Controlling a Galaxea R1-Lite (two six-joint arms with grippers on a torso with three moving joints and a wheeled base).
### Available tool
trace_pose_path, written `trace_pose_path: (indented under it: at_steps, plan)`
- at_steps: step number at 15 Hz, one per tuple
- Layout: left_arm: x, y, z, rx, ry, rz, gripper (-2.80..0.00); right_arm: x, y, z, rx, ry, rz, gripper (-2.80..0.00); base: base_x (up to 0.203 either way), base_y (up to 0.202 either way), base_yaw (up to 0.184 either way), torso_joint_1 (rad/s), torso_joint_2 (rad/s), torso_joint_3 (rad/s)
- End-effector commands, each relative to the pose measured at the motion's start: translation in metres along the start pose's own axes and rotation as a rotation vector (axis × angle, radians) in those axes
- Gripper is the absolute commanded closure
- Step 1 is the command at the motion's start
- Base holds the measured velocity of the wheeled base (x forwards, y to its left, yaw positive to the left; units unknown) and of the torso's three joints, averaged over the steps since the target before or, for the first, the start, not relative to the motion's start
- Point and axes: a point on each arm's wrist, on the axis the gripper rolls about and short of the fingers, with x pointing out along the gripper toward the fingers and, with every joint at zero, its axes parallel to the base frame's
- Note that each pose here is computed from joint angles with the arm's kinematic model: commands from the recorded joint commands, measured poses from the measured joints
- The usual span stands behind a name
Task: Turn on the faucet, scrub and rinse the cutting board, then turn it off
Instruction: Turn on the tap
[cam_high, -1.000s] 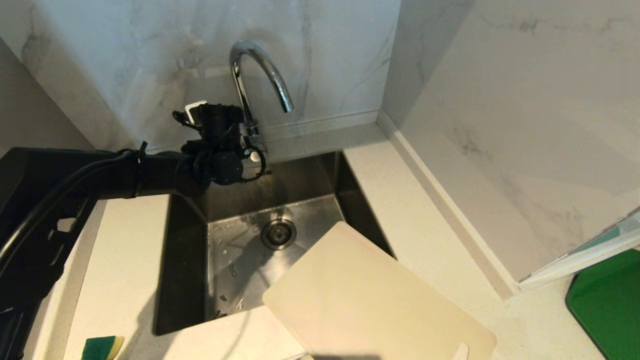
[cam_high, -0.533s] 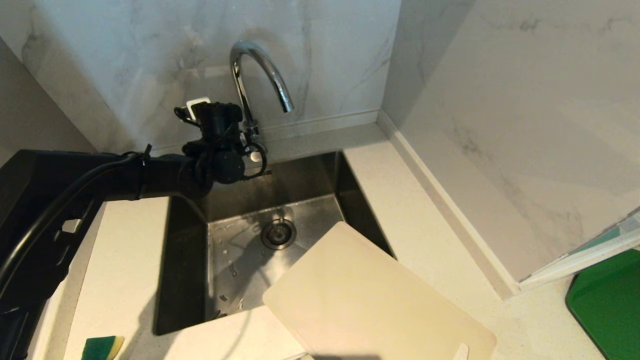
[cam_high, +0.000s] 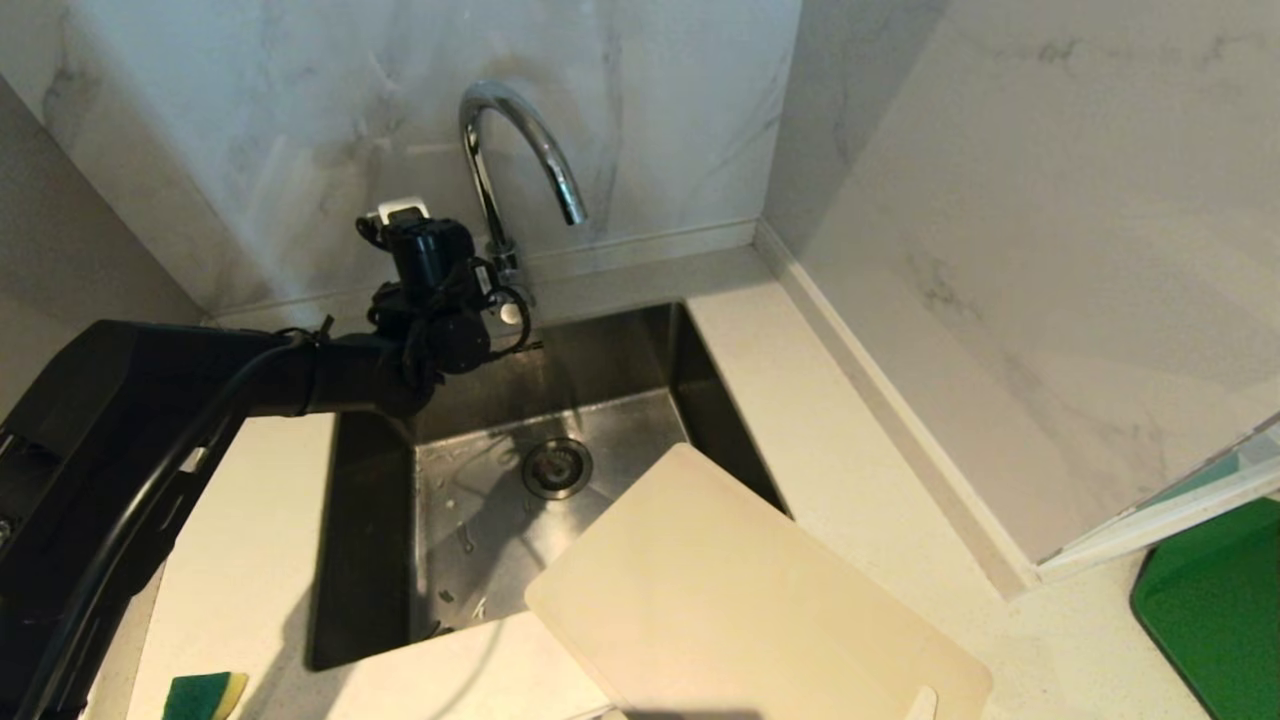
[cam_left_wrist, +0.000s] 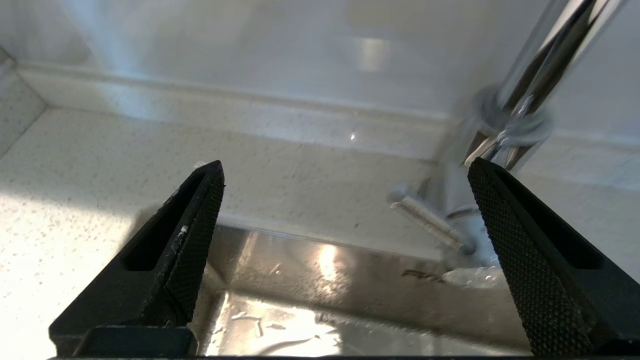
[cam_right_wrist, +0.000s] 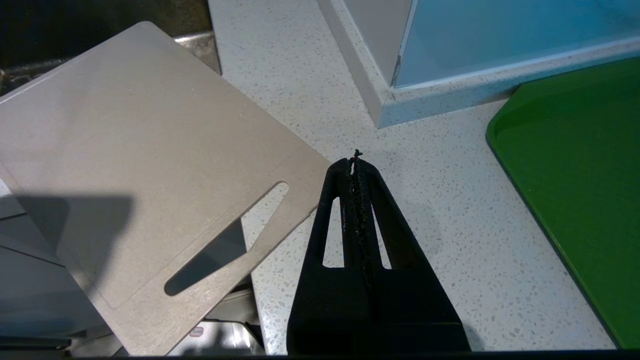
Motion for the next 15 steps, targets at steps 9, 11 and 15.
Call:
trace_pose_path:
  at_steps: [9,11,15]
  plan:
    - [0.026,0.016,-0.034,0.035,0.029,0.068,-2.80,0.000,0.000,0.000,0.000,0.002,0.001,0.00,0.000,0.000,0.000,0.000,0.00,0.000]
    - [0.025,0.016,-0.034,0.038,0.031,0.071,-2.80,0.000,0.000,0.000,0.000,0.002,0.001,0.00,0.000,0.000,0.000,0.000,0.00,0.000]
    - [0.020,0.016,-0.037,0.019,0.088,0.093,-2.80,0.000,0.000,0.000,0.000,0.002,0.000,0.00,0.000,0.000,0.000,0.000,0.00,0.000]
